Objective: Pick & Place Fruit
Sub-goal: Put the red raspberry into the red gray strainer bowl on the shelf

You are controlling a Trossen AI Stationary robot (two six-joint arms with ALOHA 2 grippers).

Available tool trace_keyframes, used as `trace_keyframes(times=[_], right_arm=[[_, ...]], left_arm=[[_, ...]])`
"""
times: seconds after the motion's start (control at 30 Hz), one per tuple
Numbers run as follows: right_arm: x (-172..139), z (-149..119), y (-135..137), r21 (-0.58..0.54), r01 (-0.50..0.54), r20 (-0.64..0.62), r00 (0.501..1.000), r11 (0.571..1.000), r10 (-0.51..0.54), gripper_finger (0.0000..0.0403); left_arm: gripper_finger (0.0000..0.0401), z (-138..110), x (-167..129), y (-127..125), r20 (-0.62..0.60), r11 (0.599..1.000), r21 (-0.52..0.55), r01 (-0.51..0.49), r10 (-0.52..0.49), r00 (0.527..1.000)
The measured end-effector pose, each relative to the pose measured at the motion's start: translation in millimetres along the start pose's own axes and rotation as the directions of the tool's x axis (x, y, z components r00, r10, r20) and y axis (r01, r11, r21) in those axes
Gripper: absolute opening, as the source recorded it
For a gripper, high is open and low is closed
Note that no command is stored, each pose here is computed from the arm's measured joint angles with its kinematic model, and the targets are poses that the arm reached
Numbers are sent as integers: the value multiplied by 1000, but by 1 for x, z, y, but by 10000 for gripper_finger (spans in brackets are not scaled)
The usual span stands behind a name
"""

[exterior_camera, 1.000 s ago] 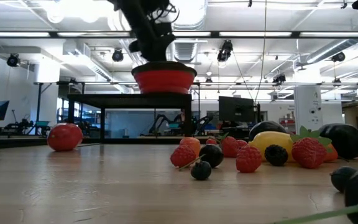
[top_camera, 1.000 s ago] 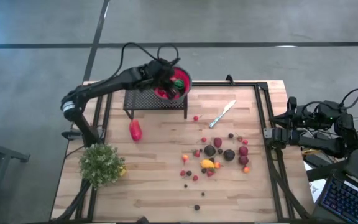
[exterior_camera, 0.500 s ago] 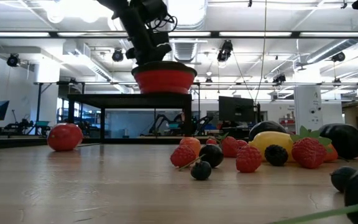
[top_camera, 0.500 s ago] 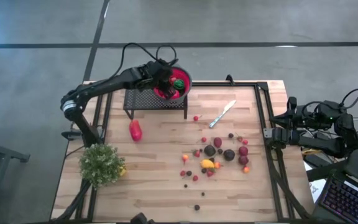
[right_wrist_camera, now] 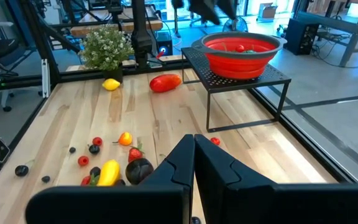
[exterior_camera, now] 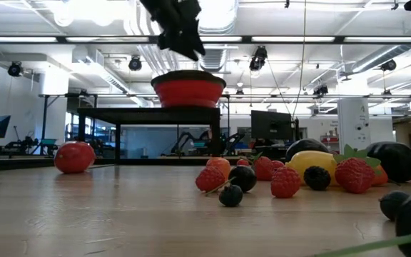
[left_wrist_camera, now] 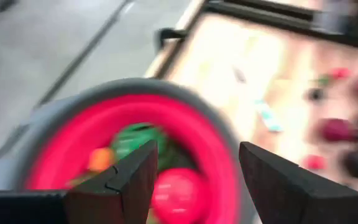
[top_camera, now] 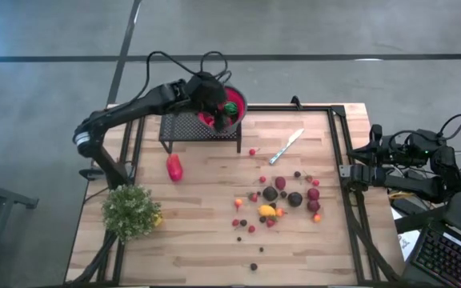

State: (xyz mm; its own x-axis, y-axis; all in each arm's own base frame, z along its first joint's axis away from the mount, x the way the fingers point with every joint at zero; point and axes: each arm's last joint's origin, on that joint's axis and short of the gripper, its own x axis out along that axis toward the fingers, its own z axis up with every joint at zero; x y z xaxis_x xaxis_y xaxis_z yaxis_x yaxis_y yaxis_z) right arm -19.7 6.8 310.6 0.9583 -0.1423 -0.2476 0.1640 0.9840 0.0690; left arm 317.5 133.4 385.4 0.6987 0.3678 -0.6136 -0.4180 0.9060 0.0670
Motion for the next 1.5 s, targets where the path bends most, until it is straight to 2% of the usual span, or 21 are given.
trace_keyframes(times=[0.17, 0.4, 0.67, 0.9, 1.17, 1.5], right_arm=[[0, 0, 0, 0, -1, 0, 1000, 1000, 1, 8], [0, 0, 0, 0, 0, 0, 1000, 1000, 0, 8], [0, 0, 0, -2, -1, 0, 1000, 1000, 1, 8], [0, 0, 0, 0, -1, 0, 1000, 1000, 1, 8], [0, 0, 0, 0, -1, 0, 1000, 1000, 1, 8], [0, 0, 0, 0, 0, 0, 1000, 1000, 0, 8]], left_arm=[[232, 0, -4, -31, -1, 988, 93, 124, -125, 992], [232, -6, -13, -84, -12, 931, 276, 240, -246, 969], [232, -20, -22, -134, -37, 867, 363, 342, -353, 935], [232, -51, -11, -168, -71, 805, 434, 404, -416, 906], [232, -100, 11, -194, -94, 677, 606, 418, -461, 882], [232, -148, 31, -208, -21, 634, 629, 449, -563, 826]])
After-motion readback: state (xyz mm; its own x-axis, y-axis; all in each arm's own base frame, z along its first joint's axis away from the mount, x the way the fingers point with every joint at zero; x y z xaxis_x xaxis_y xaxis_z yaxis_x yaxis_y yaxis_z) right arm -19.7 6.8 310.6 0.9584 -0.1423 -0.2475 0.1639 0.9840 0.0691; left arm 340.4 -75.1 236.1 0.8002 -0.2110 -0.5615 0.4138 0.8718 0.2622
